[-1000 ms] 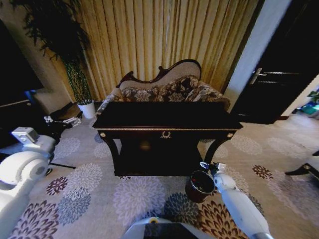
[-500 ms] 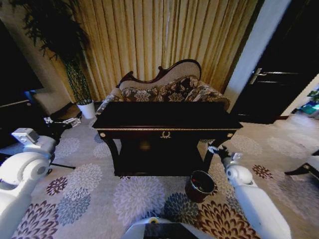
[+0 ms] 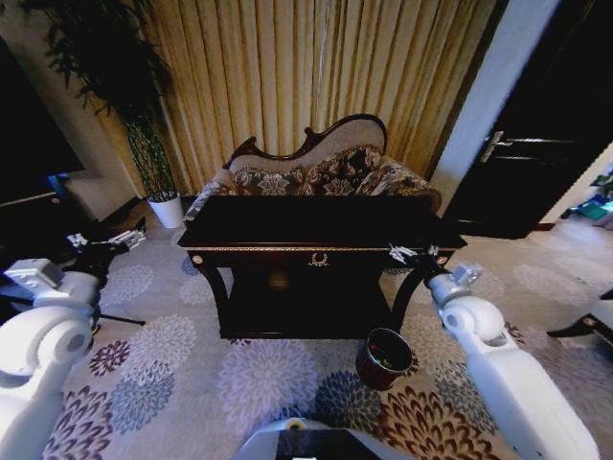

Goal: Move to the front of the table and place the trash on the table into the trash bin.

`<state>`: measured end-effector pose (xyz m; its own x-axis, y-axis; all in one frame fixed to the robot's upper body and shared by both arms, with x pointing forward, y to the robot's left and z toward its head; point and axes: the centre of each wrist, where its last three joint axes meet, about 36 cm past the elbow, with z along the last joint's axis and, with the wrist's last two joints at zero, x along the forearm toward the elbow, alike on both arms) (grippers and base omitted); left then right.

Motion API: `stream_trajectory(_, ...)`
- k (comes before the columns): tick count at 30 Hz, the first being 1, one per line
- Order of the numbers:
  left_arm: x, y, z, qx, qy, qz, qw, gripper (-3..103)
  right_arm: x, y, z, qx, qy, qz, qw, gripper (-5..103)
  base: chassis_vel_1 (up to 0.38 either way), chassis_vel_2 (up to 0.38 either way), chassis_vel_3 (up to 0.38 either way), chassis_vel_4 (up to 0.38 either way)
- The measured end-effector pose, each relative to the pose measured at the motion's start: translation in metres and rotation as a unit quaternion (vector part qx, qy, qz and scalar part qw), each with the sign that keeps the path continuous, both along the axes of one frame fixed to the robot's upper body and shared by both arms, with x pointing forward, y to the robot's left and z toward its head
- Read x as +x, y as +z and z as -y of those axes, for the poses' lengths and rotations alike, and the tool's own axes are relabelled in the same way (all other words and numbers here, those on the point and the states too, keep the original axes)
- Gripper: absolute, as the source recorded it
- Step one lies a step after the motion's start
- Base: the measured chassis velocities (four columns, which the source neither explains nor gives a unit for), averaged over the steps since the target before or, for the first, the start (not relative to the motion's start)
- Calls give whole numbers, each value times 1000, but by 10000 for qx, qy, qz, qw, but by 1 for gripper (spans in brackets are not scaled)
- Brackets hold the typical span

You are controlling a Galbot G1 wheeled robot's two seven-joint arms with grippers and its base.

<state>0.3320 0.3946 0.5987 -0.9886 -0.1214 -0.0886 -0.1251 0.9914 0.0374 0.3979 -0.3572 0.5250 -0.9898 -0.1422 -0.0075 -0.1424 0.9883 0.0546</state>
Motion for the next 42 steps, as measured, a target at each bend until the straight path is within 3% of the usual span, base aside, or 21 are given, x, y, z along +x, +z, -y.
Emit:
stream_trajectory(23,3,-8,0,49,-113,-133,9998,100,-19,13,-3,-87,-84,32,9999,100,7,-7,-7,9)
stream_trajectory(42,4,-8,1,55,-150,-140,9998,100,-21,9,4,-112,-200,11,9997,100,130,-136,-124,127)
